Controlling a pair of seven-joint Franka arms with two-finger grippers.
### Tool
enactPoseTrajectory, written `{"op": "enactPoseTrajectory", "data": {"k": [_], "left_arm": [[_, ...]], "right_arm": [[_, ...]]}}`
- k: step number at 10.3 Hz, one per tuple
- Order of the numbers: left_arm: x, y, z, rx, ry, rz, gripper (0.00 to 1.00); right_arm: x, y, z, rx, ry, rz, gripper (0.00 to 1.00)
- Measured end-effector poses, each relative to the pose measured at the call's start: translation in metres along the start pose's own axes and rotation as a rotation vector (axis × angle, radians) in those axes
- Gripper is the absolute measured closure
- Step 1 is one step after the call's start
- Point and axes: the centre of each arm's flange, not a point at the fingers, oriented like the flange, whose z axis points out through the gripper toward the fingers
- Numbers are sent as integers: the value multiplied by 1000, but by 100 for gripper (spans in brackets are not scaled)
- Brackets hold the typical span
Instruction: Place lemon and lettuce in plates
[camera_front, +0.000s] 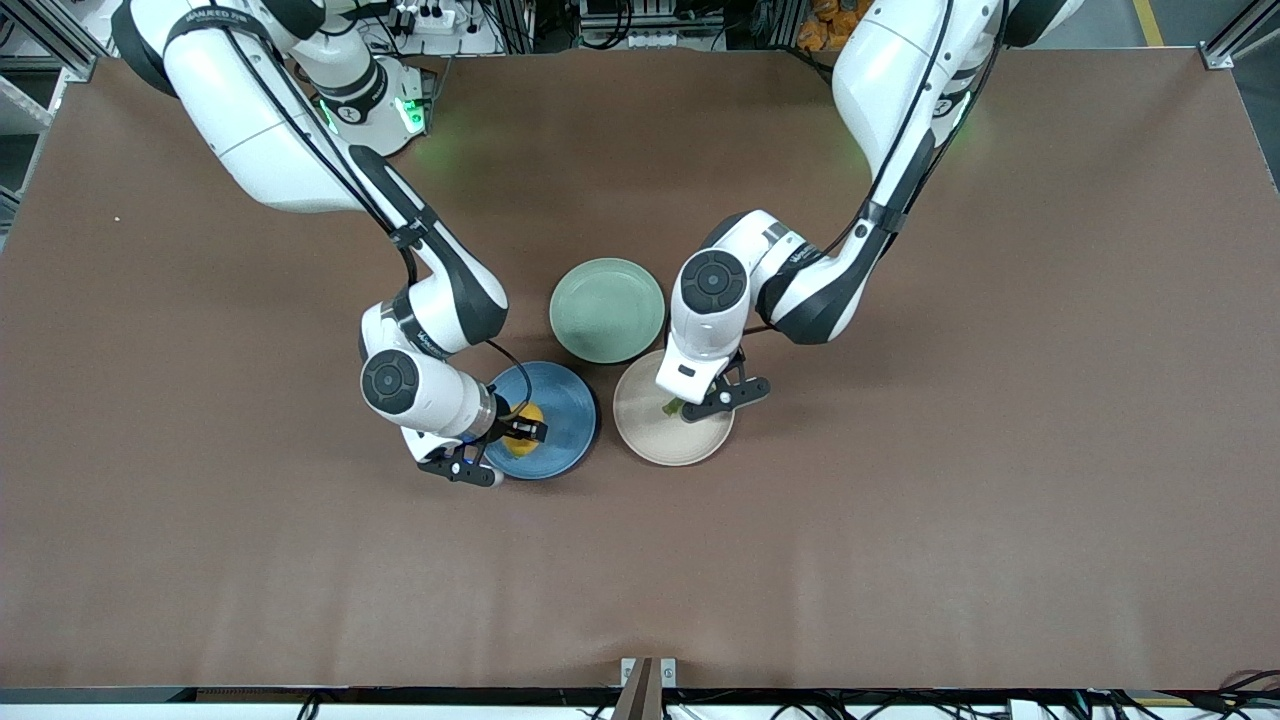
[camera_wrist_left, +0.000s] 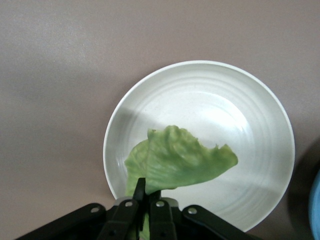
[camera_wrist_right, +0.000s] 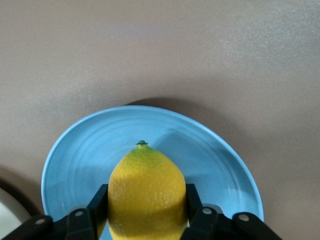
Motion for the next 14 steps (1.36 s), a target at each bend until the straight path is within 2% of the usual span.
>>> {"op": "enactPoseTrajectory", "data": {"k": [2,4,5,6,8,10,12,14], "left_arm": [[8,3,-14,-22,19,-8,58],[28,-4,-65,-63,65,-2,31],[41,-17,-104,-70,87,21,20],[56,-38,-148,-74,109,51,2],[88,-93,-223,-67,146,111,0],[105,-141,-273,-44,160,186,0],[112,-187,-311,-6,148,273,0],[118,-234,-345,1,128,331,0]], "right_arm": [[1,-2,-3,5,7,-1,1],[19,1,-32,21,41,14,0],[30,11,-63,12,43,26,0],[39,28,-101,-6,38,26,0],[44,67,-180,-49,23,-1,0],[44,106,-246,-76,30,1,0],[41,154,-303,-111,37,-21,0],[30,215,-367,-130,18,-64,0]]}}
